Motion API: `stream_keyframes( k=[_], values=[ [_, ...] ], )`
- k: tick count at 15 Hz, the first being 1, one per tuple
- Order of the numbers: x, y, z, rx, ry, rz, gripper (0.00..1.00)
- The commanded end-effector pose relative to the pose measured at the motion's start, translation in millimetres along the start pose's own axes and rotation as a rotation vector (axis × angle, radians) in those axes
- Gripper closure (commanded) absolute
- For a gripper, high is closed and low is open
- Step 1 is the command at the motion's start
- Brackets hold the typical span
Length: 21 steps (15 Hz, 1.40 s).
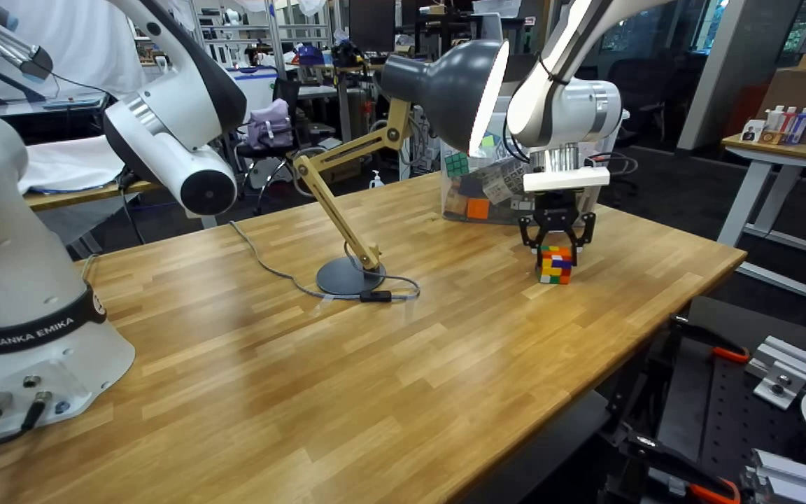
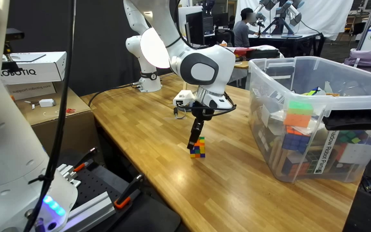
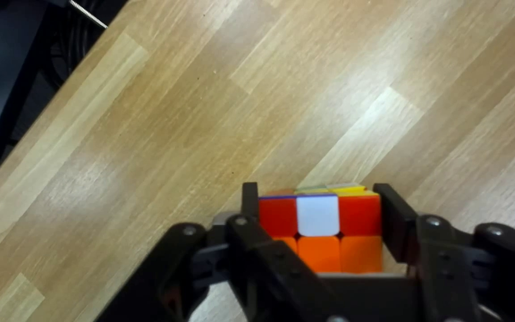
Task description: Put the Rubik's cube in the storage box then switch the desk lamp off and on
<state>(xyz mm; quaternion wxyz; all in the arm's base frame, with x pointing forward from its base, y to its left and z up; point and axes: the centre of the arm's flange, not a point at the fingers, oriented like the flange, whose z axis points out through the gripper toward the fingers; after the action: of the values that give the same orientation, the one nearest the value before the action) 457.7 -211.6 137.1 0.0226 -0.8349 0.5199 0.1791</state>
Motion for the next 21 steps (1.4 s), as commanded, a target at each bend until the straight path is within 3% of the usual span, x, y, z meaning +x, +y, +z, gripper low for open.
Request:
stream_keyframes(
  k=[1, 8, 11, 16, 21],
  values=[
    [3.9, 1.7, -4.7, 0.012, -0.018, -0.015, 0.61],
    [-6.2, 7.4, -22.5, 0.014, 0.047, -0.031, 0.61],
    [-14.7, 10.2, -39.4, 0.009, 0.116, -0.046, 0.61],
    [-31.3, 18.3, -67.4, 0.048, 0.146, -0.073, 0.61],
    [-38.6, 29.6, -112.1, 0.081, 0.329, -0.059, 0.61]
  ],
)
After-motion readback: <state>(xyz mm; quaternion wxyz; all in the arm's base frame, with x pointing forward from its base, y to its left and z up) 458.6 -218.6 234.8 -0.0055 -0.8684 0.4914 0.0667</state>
